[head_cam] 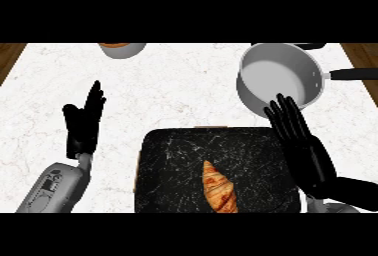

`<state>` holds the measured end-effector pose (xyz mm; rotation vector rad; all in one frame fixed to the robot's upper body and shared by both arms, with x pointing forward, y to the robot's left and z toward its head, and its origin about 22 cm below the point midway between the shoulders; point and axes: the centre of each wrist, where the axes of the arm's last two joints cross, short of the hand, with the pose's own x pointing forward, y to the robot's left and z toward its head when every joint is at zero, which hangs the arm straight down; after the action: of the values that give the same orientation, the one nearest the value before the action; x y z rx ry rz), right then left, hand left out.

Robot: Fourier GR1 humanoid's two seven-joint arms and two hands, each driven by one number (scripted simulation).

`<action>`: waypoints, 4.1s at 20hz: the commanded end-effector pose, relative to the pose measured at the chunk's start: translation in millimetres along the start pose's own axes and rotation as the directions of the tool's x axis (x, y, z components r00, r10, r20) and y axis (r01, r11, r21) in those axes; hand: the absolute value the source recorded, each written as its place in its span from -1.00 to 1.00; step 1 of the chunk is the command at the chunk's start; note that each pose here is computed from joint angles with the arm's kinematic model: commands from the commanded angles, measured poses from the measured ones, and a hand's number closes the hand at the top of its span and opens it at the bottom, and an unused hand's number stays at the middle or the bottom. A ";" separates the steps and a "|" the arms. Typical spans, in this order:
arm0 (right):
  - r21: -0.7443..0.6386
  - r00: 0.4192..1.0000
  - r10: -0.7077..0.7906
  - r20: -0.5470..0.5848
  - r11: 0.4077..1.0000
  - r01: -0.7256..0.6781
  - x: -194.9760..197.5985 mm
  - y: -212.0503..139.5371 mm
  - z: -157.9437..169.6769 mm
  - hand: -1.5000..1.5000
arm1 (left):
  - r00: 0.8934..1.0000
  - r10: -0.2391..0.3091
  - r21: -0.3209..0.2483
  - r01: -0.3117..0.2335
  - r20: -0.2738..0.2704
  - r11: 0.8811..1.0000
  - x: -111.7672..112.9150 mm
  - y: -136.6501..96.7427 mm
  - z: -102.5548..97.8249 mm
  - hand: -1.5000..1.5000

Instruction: Pick the croissant from the tray and place it in the pot

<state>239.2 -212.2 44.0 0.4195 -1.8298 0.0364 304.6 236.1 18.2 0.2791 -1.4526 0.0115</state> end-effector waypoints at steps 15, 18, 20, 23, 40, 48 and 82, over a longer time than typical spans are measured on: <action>-0.262 0.329 0.926 0.184 0.369 -0.892 -21.8 29.6 36.7 -1.00 | 0.929 -0.250 0.096 0.285 -0.271 0.954 -37.5 100.0 9.6 0.00; -0.242 0.271 0.953 0.135 0.296 -0.924 -32.8 49.1 60.2 -1.00 | 0.926 -0.257 0.087 0.291 -0.277 0.953 -35.9 108.1 15.5 0.00; -0.184 0.213 0.975 0.058 0.220 -0.958 -35.5 49.4 66.0 -1.00 | 0.923 -0.250 0.105 0.291 -0.293 0.951 -31.6 117.7 13.0 0.00; -0.095 0.098 0.995 -0.033 0.094 -0.991 -39.0 45.8 83.8 -1.00 | 0.924 -0.237 0.122 0.283 -0.301 0.951 -34.5 114.4 16.7 0.00; 0.403 -0.387 0.845 -0.369 -0.230 -0.886 -8.9 194.2 103.9 -1.00 | 0.931 -0.248 0.083 0.279 -0.270 0.957 -17.5 109.5 15.7 0.00; 0.447 -0.443 0.791 -0.423 -0.244 -0.861 2.2 225.8 103.5 -1.00 | 0.935 -0.256 0.049 0.275 -0.245 0.960 -22.5 99.0 24.0 0.00; 0.525 -0.487 0.731 -0.478 -0.207 -0.826 -65.1 193.2 47.9 -1.00 | 0.931 -0.266 0.065 0.291 -0.250 0.955 -10.0 99.4 20.6 0.00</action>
<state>160.5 -36.6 14.4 -1.2277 -0.8557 1.2392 265.3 327.4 32.4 0.5297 -1.1591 -0.1071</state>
